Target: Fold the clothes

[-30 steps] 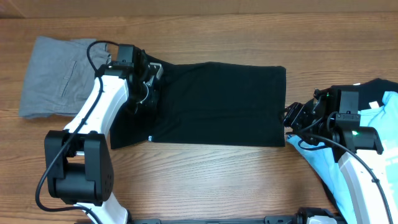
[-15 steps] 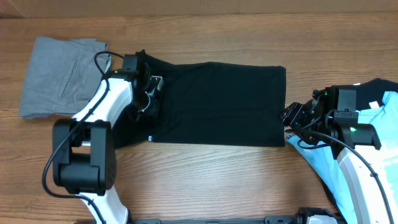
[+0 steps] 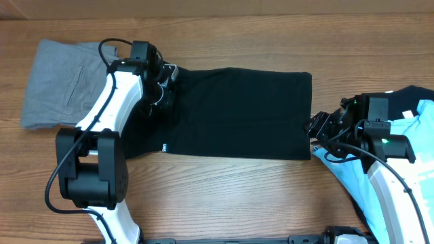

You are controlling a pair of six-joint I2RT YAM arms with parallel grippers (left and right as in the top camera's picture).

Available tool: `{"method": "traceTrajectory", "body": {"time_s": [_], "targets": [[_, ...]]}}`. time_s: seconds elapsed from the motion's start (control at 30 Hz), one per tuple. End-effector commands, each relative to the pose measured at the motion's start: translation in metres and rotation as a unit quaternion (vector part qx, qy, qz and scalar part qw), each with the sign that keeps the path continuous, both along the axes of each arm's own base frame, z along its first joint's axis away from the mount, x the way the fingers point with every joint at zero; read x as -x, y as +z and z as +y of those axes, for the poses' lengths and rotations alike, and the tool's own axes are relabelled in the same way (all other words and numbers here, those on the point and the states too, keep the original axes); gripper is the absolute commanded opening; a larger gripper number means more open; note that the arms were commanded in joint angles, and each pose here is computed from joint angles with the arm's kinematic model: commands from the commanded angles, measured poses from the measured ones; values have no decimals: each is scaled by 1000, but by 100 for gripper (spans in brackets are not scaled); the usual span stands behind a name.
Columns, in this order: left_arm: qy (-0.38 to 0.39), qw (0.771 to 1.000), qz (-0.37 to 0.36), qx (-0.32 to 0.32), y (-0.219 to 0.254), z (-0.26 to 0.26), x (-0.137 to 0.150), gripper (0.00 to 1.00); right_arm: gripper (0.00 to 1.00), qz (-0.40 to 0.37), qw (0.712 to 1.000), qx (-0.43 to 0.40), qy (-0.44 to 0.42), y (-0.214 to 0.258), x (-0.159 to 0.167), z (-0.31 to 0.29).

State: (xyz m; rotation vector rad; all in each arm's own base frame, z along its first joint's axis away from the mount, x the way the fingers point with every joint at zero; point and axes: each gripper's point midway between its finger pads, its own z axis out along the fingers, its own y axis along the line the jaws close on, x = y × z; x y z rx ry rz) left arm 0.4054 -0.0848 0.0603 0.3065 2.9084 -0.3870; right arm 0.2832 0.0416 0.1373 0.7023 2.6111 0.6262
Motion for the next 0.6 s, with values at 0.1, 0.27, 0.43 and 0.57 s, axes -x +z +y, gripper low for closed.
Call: {"method": "traceTrajectory", "body": {"time_s": [0.1, 0.27, 0.43, 0.57], "targets": [[-21, 1000, -19, 8, -1, -10, -9, 40, 63, -6, 1000, 5, 0, 3, -2, -2], [2, 999, 24, -42, 2, 19, 7, 39, 63, 1, 1000, 4, 0, 1, 0, -2], [44, 992, 88, -74, 23, 69, 31, 31, 64, 1, 1000, 4, 0, 1, 1, -2], [39, 988, 129, -70, 10, 79, 53, 32, 65, 1, 1000, 4, 0, 1, 1, -2]]}}
